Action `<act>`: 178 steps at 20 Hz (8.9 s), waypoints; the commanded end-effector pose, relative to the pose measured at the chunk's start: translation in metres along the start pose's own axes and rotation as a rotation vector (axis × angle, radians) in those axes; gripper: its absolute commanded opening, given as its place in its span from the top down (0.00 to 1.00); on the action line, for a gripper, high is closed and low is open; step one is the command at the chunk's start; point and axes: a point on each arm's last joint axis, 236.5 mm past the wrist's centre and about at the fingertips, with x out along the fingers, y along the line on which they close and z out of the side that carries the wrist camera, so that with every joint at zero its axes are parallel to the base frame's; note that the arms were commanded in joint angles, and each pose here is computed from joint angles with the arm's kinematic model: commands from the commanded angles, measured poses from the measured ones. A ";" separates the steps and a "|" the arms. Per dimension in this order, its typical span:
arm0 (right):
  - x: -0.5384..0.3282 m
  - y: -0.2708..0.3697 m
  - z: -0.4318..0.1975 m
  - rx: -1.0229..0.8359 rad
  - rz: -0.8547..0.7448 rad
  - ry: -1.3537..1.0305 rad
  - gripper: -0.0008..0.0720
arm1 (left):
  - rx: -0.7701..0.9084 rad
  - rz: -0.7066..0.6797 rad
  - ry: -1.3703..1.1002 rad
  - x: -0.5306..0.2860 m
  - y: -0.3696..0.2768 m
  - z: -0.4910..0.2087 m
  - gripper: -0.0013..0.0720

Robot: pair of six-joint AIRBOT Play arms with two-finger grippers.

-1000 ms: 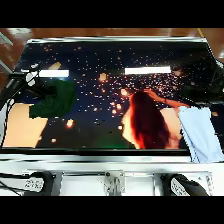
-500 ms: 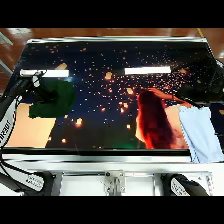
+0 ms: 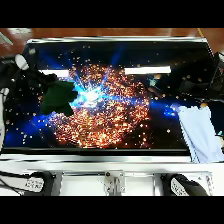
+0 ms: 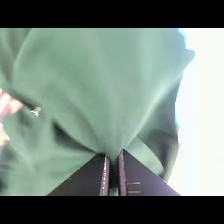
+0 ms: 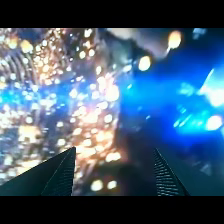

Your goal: Fold the shirts.

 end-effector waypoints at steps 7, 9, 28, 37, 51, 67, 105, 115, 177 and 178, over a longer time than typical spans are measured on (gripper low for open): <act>-0.080 0.003 0.013 -0.216 -0.085 -0.168 0.17 | 0.450 -0.518 -0.271 -0.202 -0.270 -0.058 0.91; -0.090 0.002 0.001 -0.228 -0.100 -0.141 0.17 | 0.542 -0.583 -0.218 -0.191 -0.321 -0.094 0.91; 0.050 -0.056 -0.127 -0.109 -0.040 0.570 0.17 | 0.353 -0.244 0.448 0.007 -0.184 -0.148 0.02; 0.058 -0.034 -0.177 0.191 0.296 0.593 0.17 | 0.051 -0.377 0.467 0.084 -0.184 -0.193 0.02; 0.117 0.006 -0.184 0.305 0.350 0.537 0.11 | -0.094 -0.427 0.431 0.126 -0.212 -0.193 0.83; 0.098 0.033 -0.079 0.118 0.426 0.213 0.91 | 0.109 -0.276 0.085 0.042 -0.145 -0.100 0.91; 0.142 0.178 -0.099 -0.226 0.595 0.560 0.05 | 0.132 -0.316 0.051 -0.037 -0.099 -0.260 0.91; 0.072 0.031 -0.185 0.233 0.307 0.703 0.07 | 0.132 -0.316 0.039 -0.037 -0.099 -0.257 0.91; 0.133 0.099 0.130 0.212 0.321 -0.172 0.90 | -0.108 -0.362 -0.138 -0.109 -0.053 -0.254 0.91; 0.153 0.103 0.115 0.210 0.319 -0.122 0.87 | -0.112 -0.361 -0.139 -0.108 -0.053 -0.252 0.91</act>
